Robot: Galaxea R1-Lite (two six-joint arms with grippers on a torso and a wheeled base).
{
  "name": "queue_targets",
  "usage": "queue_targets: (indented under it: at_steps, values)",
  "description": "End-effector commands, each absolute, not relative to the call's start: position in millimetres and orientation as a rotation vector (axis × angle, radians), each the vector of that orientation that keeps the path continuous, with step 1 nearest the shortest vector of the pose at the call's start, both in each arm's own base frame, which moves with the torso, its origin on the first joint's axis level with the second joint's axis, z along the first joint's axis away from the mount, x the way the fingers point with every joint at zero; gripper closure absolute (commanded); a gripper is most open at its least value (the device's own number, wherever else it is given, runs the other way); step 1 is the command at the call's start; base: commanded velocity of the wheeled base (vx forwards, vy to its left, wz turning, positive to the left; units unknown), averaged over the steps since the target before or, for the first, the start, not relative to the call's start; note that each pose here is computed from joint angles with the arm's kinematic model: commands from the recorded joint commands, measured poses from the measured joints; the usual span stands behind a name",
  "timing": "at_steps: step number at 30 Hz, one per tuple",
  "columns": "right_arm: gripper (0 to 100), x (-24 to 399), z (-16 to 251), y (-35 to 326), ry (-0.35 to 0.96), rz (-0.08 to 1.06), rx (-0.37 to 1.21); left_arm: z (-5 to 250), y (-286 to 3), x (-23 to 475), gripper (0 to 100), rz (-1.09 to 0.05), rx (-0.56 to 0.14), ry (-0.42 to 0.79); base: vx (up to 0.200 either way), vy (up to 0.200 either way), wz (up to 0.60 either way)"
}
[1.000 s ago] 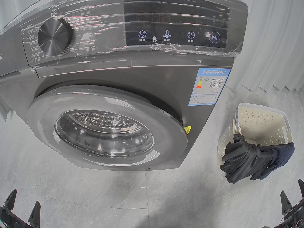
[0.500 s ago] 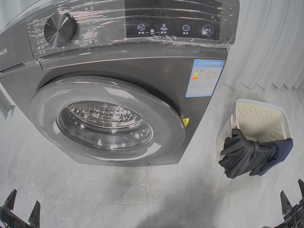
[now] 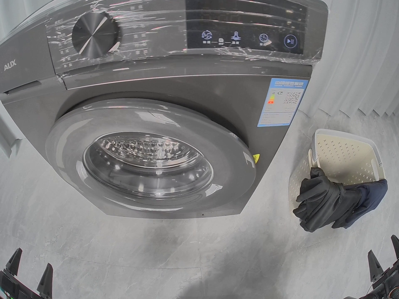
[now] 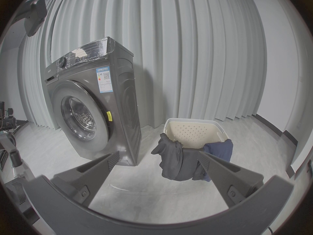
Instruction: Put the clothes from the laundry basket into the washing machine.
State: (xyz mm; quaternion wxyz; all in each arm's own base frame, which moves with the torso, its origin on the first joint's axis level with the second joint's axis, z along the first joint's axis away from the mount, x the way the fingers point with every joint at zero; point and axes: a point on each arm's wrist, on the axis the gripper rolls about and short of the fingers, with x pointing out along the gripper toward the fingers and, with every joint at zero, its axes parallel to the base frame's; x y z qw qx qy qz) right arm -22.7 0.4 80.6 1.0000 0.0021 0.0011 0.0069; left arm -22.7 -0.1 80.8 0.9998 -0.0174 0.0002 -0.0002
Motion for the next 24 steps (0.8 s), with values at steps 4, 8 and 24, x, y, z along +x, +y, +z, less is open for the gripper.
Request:
queue_targets:
  at_steps: [4, 8, 24]
  values:
    - [0, -22.8, 75.3, 0.4, 0.002, 0.014, 0.005, 76.0, -0.1, -22.4, 0, 0.000, -0.035, 0.005, 0.000, 0.000, 0.00]
    - [0, -22.8, 75.3, 0.4, 0.002, 0.014, 0.005, 76.0, -0.1, -22.4, 0, 0.000, -0.035, 0.005, 0.000, 0.000, 0.00]
    - [0, -22.8, 75.3, 0.4, 0.002, 0.014, 0.005, 76.0, -0.1, -22.4, 0, 0.000, -0.035, 0.005, 0.000, 0.000, 0.19]
